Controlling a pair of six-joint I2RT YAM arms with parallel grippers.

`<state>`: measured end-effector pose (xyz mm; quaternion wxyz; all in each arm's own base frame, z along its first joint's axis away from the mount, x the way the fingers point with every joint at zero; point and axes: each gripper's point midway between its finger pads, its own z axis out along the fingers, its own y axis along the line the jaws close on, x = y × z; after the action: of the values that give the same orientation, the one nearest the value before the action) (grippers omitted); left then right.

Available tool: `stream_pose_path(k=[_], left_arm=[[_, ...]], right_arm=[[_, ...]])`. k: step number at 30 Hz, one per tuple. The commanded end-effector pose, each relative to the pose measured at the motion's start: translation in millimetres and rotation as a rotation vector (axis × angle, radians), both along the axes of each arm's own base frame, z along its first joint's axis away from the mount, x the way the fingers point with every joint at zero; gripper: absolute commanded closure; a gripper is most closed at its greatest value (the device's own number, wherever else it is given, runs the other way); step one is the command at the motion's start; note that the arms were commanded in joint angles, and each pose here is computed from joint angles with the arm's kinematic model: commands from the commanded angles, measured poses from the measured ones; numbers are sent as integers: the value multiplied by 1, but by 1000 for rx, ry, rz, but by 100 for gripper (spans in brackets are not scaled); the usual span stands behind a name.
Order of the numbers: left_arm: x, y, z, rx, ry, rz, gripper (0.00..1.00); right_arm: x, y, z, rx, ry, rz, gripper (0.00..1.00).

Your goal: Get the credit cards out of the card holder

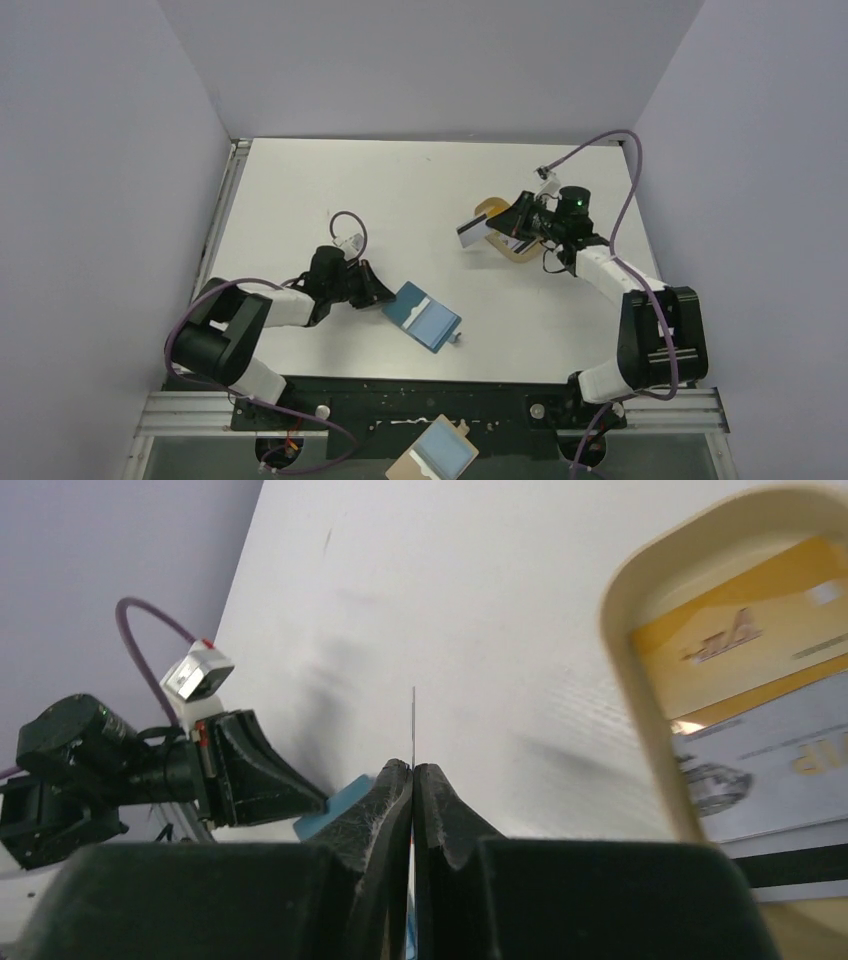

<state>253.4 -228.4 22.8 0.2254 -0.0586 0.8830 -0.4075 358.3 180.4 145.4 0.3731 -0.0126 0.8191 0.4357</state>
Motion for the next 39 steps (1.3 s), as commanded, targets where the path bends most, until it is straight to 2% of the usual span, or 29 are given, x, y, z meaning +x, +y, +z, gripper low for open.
stream_pose_path(k=[1,15,18,32,38,39], left_arm=[[6,-1,19,-21,-76,-23,100],[9,-5,40,-21,-89,-80,100],[11,-8,42,-34,-80,-88,100],[11,-8,46,-33,-71,-83,100],[9,-4,45,-15,-74,-76,100],[9,-3,45,-8,-77,-76,100]], right_arm=[[31,-36,16,-87,-79,-57,100],[56,-130,31,-167,-119,-188,100],[54,-144,22,-175,-73,-211,100],[58,-148,-26,-236,38,-172,100],[62,-143,-34,-301,56,-173,100],[62,-142,-36,-320,63,-170,98]])
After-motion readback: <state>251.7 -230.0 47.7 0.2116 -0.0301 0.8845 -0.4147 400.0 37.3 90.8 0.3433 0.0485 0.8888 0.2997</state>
